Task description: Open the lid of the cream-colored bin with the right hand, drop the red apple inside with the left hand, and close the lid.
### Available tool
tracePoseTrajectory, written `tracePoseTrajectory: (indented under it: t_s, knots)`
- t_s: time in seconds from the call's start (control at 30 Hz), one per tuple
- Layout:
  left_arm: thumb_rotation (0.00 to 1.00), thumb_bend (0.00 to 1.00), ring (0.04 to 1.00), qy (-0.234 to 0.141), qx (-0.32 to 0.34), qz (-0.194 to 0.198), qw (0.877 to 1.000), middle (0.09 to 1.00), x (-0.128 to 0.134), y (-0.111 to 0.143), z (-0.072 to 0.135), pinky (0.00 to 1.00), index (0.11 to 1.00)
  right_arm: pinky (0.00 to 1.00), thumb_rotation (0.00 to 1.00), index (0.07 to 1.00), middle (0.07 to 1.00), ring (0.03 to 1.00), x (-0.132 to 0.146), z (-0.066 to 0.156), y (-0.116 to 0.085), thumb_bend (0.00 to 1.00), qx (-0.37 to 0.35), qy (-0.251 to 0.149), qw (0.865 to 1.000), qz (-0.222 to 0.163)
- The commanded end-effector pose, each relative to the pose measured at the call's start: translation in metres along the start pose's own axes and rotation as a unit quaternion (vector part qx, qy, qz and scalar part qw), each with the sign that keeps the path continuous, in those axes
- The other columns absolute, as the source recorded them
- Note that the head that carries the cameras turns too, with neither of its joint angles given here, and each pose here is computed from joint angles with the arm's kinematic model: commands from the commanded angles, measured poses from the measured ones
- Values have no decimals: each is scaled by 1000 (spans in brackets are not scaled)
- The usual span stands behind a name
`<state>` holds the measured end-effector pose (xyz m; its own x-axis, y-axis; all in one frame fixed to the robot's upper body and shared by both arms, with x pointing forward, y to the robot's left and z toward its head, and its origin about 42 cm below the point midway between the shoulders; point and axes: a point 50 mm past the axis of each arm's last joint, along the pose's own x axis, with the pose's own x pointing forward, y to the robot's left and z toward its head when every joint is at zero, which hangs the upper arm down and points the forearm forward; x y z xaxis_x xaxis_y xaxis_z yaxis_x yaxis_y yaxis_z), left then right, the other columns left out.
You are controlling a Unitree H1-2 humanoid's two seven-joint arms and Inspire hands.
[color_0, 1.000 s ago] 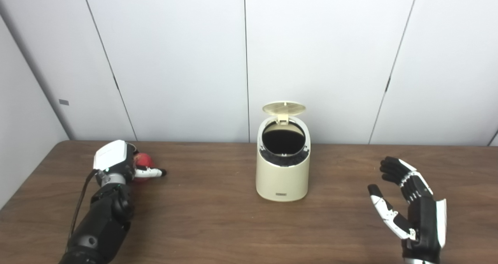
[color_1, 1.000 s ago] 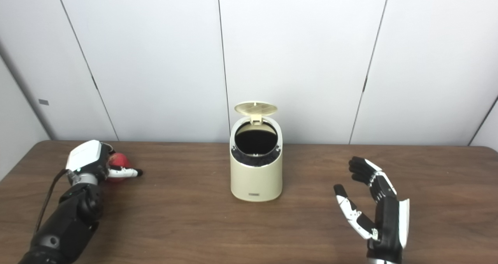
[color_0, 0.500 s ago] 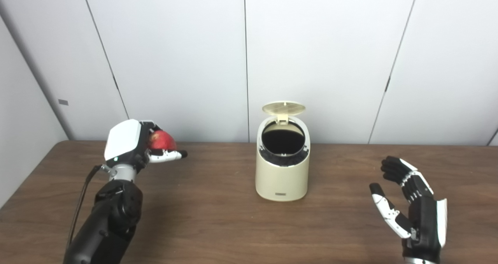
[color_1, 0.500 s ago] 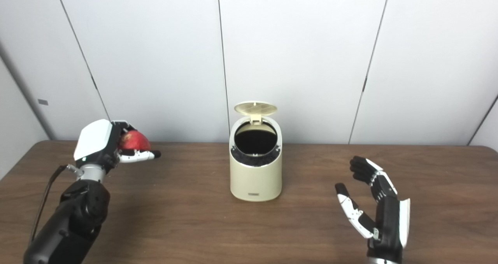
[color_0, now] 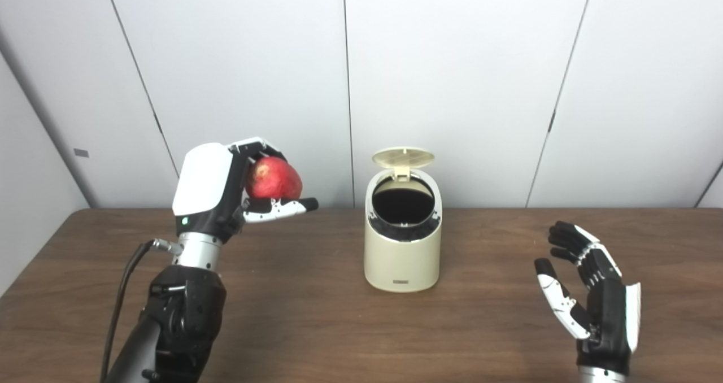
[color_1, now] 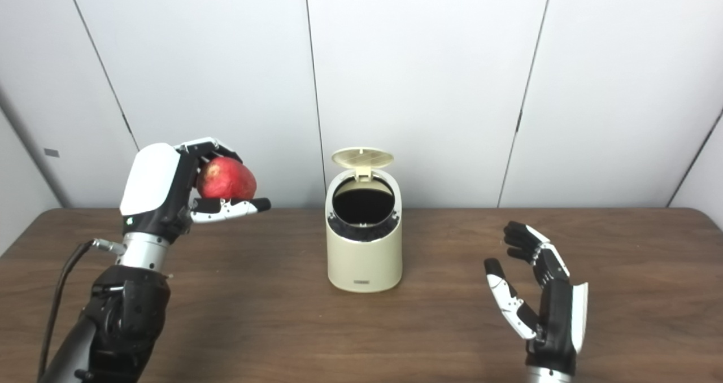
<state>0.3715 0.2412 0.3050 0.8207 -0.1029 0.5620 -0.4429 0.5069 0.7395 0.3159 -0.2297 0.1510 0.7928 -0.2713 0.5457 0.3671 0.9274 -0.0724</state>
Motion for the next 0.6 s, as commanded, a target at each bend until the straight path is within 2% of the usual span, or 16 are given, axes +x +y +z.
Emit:
tracePoseTrajectory:
  t_s: [0.0, 0.1, 0.3, 0.57]
  knots:
    - [0, 475, 439, -44, 0, 42, 998, 509, 11, 17, 18, 334, 501, 640, 362, 718, 714, 700, 5, 2, 7, 240, 6, -21, 1000, 1]
    - [0, 475, 442, -73, -5, 44, 996, 509, 9, 16, 33, 334, 497, 642, 356, 717, 716, 703, 6, 1, 9, 240, 9, -18, 1000, 1]
    - [0, 475, 441, -108, -29, 43, 993, 509, 1, 5, 60, 331, 498, 639, 365, 715, 714, 700, 6, 1, 11, 247, 12, -19, 1000, -1]
    - [0, 475, 433, -123, -62, 22, 990, 501, -7, -14, 86, 330, 502, 642, 343, 719, 720, 703, 6, 2, 14, 245, 21, -18, 1000, -4]
